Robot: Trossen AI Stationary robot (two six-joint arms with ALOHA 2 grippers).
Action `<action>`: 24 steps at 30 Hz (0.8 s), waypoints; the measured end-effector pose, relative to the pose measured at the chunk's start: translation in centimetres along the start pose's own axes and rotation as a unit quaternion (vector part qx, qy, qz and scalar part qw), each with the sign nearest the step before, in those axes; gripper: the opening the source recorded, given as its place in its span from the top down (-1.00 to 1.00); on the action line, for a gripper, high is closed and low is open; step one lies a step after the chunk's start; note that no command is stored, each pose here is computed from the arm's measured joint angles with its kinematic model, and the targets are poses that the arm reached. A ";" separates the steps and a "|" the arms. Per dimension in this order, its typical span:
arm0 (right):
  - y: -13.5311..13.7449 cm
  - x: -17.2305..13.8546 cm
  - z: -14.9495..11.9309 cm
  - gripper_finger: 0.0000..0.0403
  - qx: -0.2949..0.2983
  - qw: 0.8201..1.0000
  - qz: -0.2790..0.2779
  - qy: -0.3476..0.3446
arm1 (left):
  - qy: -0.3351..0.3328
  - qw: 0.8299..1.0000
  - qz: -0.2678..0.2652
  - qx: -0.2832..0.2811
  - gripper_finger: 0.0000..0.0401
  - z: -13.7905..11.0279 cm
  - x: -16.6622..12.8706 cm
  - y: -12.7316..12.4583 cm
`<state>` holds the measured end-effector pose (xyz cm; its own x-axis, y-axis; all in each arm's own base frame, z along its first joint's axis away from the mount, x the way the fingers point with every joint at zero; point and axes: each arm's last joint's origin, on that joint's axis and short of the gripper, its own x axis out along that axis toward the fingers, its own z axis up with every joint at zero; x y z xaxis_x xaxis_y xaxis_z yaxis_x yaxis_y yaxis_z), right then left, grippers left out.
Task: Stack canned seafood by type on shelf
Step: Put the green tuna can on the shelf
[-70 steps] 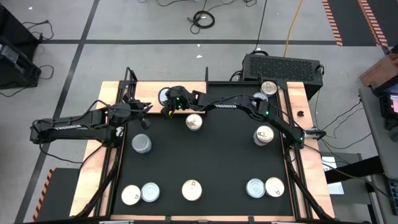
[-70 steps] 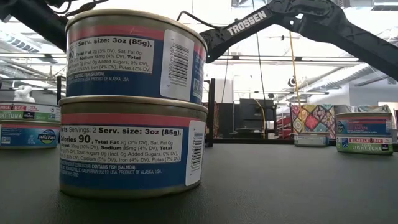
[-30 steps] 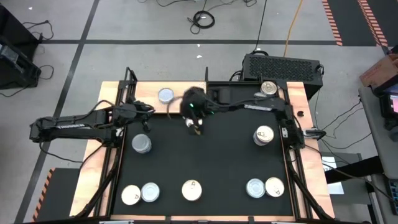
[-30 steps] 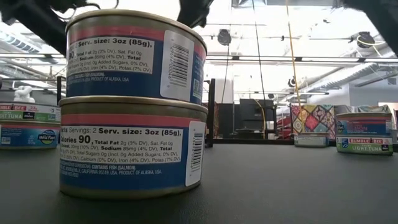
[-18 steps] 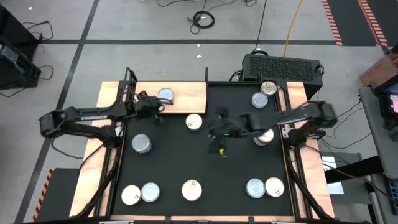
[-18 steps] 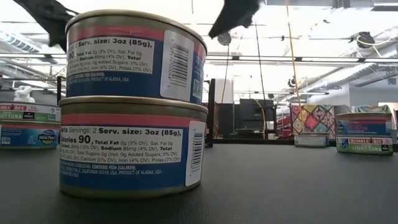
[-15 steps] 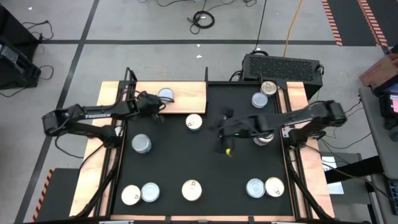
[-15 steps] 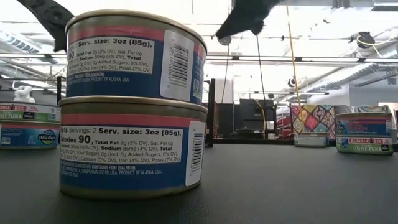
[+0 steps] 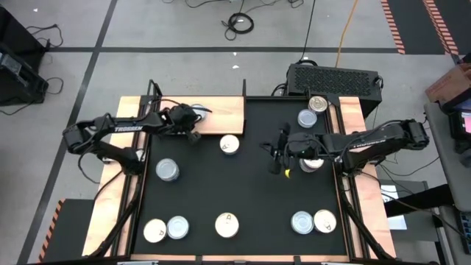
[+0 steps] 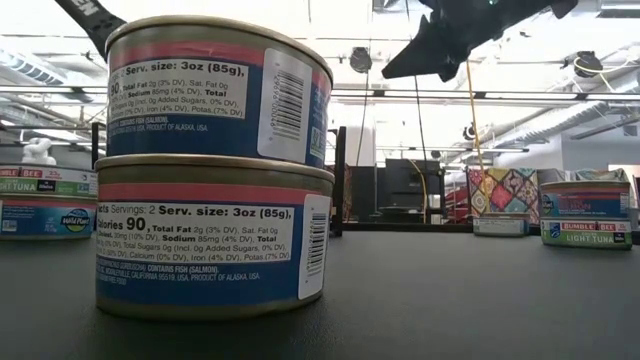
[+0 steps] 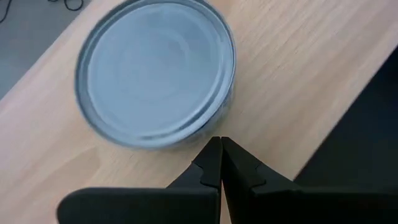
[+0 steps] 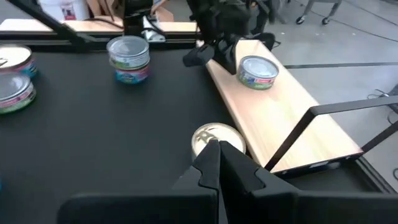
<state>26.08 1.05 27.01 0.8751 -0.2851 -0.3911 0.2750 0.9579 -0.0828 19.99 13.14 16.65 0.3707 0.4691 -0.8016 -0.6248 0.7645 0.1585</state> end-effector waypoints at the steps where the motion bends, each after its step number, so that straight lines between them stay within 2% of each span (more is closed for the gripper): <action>1: 0.0 0.0 0.0 1.00 0.000 1.000 0.000 0.000 | 0.005 1.000 0.001 0.003 0.97 0.1 0.3 0.0; 7: 0.0 0.0 0.0 1.00 0.001 1.000 0.000 -0.001 | 0.012 1.000 0.005 0.022 0.97 1.1 1.2 0.3; 13: 0.0 0.0 0.1 1.00 0.001 1.000 0.000 -0.003 | -0.008 0.999 0.014 0.032 0.97 1.8 1.3 0.8; 24: -0.6 0.1 0.1 1.00 0.004 1.000 -0.010 -0.002 | -0.011 0.999 0.009 0.036 0.97 1.8 1.3 1.2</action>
<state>26.07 0.47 27.09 0.8712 -0.3040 -0.3855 0.2950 0.9518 -0.0840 20.99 15.50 16.84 0.3753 0.4925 -0.7852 -0.5808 0.7852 0.2148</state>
